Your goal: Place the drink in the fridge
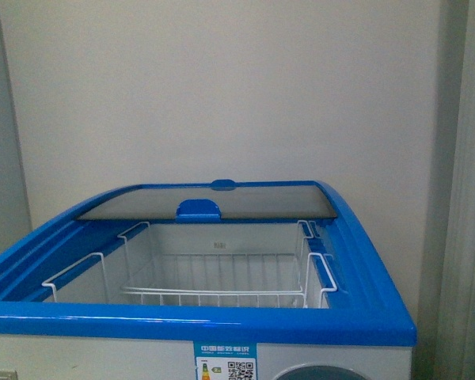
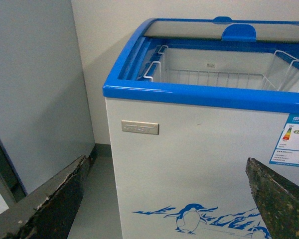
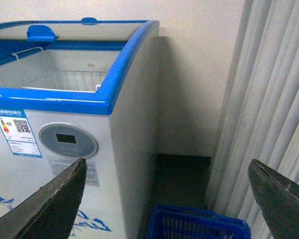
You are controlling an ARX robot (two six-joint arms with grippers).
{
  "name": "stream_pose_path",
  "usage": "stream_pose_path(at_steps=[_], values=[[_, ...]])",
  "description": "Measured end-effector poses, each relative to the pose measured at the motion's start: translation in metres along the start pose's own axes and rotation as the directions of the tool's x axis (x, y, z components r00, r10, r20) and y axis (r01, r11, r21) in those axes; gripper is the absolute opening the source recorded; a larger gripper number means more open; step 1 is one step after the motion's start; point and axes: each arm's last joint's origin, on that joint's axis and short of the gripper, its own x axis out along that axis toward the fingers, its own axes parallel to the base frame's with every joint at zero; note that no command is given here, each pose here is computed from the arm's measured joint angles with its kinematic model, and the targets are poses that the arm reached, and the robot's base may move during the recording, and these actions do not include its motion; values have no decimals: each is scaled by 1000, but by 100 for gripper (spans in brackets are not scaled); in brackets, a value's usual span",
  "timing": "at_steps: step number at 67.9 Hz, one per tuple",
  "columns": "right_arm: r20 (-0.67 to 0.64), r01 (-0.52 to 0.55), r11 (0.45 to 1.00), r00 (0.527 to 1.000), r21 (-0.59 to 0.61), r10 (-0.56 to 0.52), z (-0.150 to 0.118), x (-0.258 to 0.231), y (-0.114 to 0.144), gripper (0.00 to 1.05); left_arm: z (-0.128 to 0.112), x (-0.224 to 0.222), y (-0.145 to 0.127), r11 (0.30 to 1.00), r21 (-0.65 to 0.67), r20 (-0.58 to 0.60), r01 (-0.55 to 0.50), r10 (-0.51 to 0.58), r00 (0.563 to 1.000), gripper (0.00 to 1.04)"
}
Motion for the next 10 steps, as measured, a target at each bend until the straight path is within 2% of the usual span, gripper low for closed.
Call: stream_pose_path(at_steps=[10], values=[[0,0,1000,1000,0,0,0,0,0,97,0,0,0,1000,0,0,0,0,1000,97]])
